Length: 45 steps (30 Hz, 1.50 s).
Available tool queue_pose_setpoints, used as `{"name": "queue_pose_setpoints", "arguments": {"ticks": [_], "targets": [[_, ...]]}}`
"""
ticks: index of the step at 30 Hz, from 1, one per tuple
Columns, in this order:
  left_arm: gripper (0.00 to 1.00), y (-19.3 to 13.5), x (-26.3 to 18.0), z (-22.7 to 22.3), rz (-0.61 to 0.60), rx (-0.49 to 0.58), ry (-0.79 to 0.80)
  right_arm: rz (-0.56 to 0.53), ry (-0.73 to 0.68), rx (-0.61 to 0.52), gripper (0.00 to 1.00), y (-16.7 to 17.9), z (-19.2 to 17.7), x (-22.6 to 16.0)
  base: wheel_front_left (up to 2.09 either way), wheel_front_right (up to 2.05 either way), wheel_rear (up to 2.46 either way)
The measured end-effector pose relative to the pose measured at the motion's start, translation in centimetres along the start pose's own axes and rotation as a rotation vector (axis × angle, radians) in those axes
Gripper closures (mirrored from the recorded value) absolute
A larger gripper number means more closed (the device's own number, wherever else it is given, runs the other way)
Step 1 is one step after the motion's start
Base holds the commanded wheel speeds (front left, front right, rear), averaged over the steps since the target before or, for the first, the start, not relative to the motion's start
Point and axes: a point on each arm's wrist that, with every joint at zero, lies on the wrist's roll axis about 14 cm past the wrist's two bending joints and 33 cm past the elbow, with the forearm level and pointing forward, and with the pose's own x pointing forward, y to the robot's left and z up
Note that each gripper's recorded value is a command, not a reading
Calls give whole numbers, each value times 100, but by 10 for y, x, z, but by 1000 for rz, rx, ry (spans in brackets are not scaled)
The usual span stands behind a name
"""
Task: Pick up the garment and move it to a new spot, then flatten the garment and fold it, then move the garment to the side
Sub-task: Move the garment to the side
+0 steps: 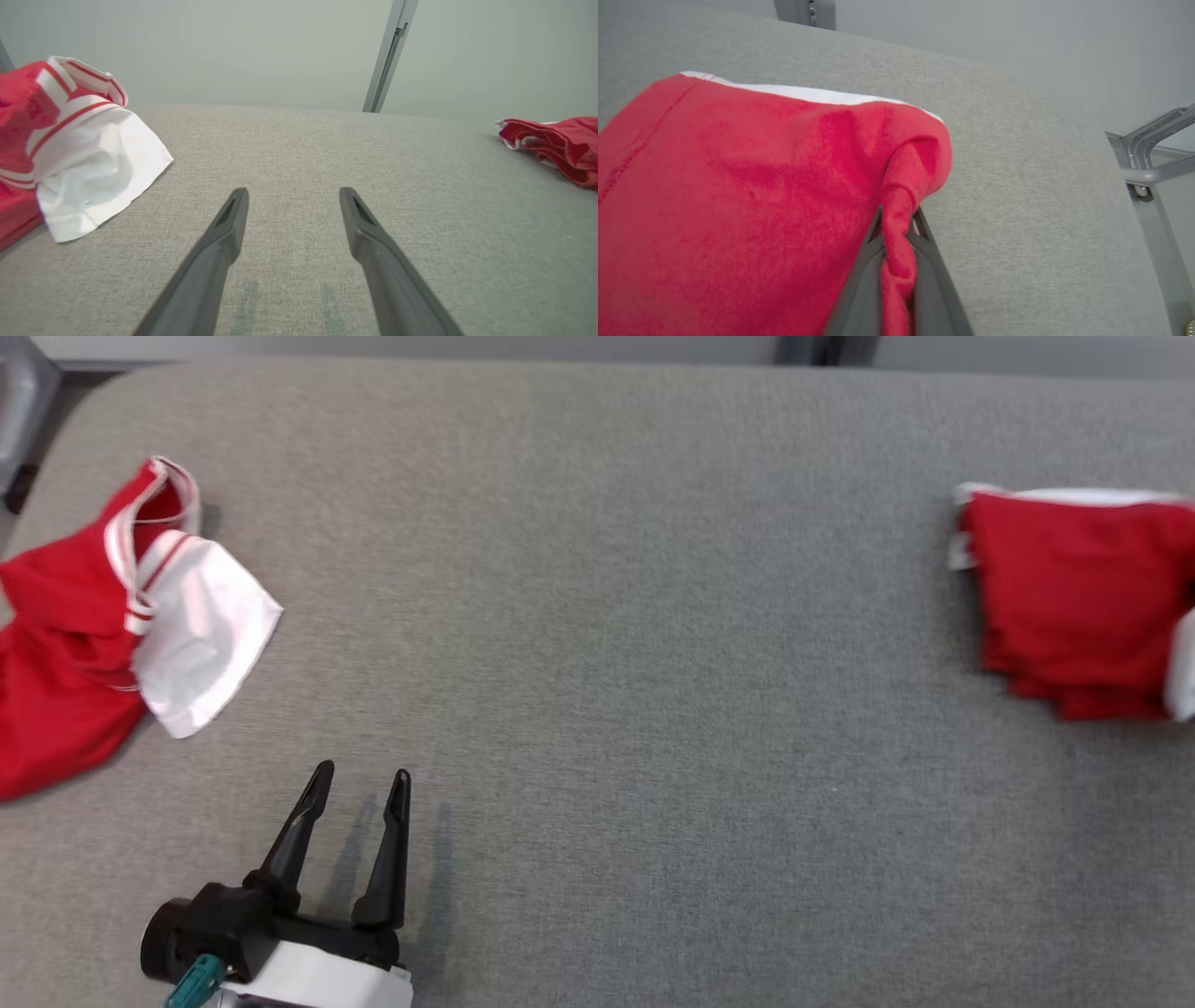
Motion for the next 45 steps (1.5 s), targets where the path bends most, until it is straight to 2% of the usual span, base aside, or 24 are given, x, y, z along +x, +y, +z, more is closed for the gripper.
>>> {"name": "queue_pose_setpoints", "arguments": {"ticks": [3, 8, 11, 13, 16, 17, 18, 19, 22, 24, 26, 27, 30, 33, 40, 41, 45], "targets": [[0, -6, 13, -12, -39, 17, 36, -119, 47, -130, 100, -51, 5, 3, 0, 0, 0], [0, 3, 21, -30, -29, 25, 92, -234, 187, -293, 100, -100, -11, 7, 0, 0, 0], [0, 13, 18, -31, 0, 26, 98, -261, 233, -337, 100, -111, -12, 8, 0, 0, 0], [0, 17, 15, -31, 16, 26, 97, -249, 249, -308, 100, -110, -14, 10, 0, 0, 0], [0, 18, 13, -28, 27, 20, 89, -246, 247, -367, 100, -108, -7, 8, 0, 0, 0], [0, 20, 12, -27, 31, 19, 86, -251, 228, -367, 73, -110, -1, 6, 0, 0, 0], [0, 20, 10, -27, 35, 18, 87, -255, 215, -372, 21, -111, 3, 3, 0, 0, 0], [0, 20, 9, -28, 37, 15, 89, -261, 209, -380, 0, -112, 6, 1, 0, 0, 0], [0, 16, 7, -25, 32, 7, 78, -279, 175, -423, 0, -114, 16, -10, 0, 0, 0], [0, 14, 5, -22, 28, 2, 70, -289, 95, -441, 0, -113, 34, -19, 0, 0, 0], [0, 13, 2, -18, 28, -4, 57, -283, -46, -428, 0, -103, 62, -31, 0, 0, 0], [0, 13, 2, -18, 28, -4, 57, -283, -46, -428, 0, -103, 62, -31, 0, 0, 0], [0, 12, -8, -12, 35, -11, 39, -239, -276, -364, 0, -77, 96, -54, 0, 0, 0], [0, 10, -18, -5, 35, -21, 15, -182, -453, -265, 0, -47, 104, -83, 0, 0, 0], [0, 12, -41, 22, 48, -20, -75, -88, -686, -49, 0, 10, 63, -147, 0, 0, 0], [0, 14, -46, 24, 56, -17, -84, -69, -706, -3, 0, 20, 53, -154, 0, 0, 0], [0, 19, -61, 32, 72, -8, -117, -24, -720, 69, 0, 48, 5, -174, 0, 0, 0]]}}
